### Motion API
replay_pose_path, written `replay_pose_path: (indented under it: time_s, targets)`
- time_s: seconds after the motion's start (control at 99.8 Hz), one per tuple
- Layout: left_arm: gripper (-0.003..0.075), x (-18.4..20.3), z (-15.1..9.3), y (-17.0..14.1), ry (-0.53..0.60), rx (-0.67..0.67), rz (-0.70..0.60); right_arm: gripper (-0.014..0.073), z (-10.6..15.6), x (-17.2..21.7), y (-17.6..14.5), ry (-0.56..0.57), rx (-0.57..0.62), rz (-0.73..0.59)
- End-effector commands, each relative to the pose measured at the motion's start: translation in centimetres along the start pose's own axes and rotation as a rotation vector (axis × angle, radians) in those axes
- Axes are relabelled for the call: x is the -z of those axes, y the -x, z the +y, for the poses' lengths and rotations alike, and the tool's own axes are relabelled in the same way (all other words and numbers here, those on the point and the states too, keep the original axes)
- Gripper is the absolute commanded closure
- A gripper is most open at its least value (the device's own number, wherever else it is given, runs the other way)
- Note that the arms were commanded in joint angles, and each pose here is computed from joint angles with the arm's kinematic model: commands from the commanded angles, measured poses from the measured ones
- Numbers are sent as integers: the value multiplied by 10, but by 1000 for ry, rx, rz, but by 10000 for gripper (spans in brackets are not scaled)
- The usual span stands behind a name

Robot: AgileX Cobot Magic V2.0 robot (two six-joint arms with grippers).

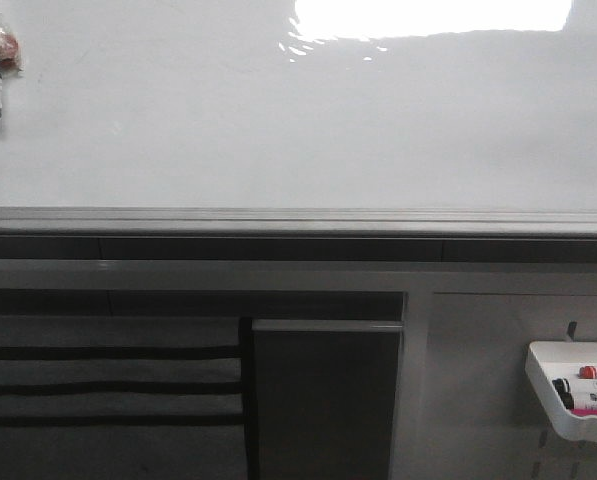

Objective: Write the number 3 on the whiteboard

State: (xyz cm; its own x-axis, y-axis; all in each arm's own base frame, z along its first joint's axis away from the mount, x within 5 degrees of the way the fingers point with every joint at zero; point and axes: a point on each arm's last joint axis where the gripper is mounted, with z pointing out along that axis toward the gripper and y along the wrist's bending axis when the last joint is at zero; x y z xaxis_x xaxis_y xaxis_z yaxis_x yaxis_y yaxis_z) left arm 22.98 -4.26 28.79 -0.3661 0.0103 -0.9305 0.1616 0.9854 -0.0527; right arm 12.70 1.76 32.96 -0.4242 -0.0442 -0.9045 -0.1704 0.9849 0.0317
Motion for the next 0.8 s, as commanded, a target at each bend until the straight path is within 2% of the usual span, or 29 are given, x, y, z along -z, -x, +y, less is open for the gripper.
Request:
replay_pose_path:
  time_s: [0.0,0.321,0.601,0.671,0.791]
  targets:
    - [357,-13,-1,26,1,10,-115,177,-2,4,16,-22,8,-98]
    - [357,-66,-2,35,5,9,-54,177,-2,4,15,-20,10,-88]
    - [358,-79,-2,36,5,9,-41,177,-2,4,15,-20,10,-86]
    - [389,-80,-2,36,5,9,-37,177,-2,4,15,-20,10,-86]
    - [507,-80,-2,35,5,9,-29,177,-2,4,15,-20,10,-86]
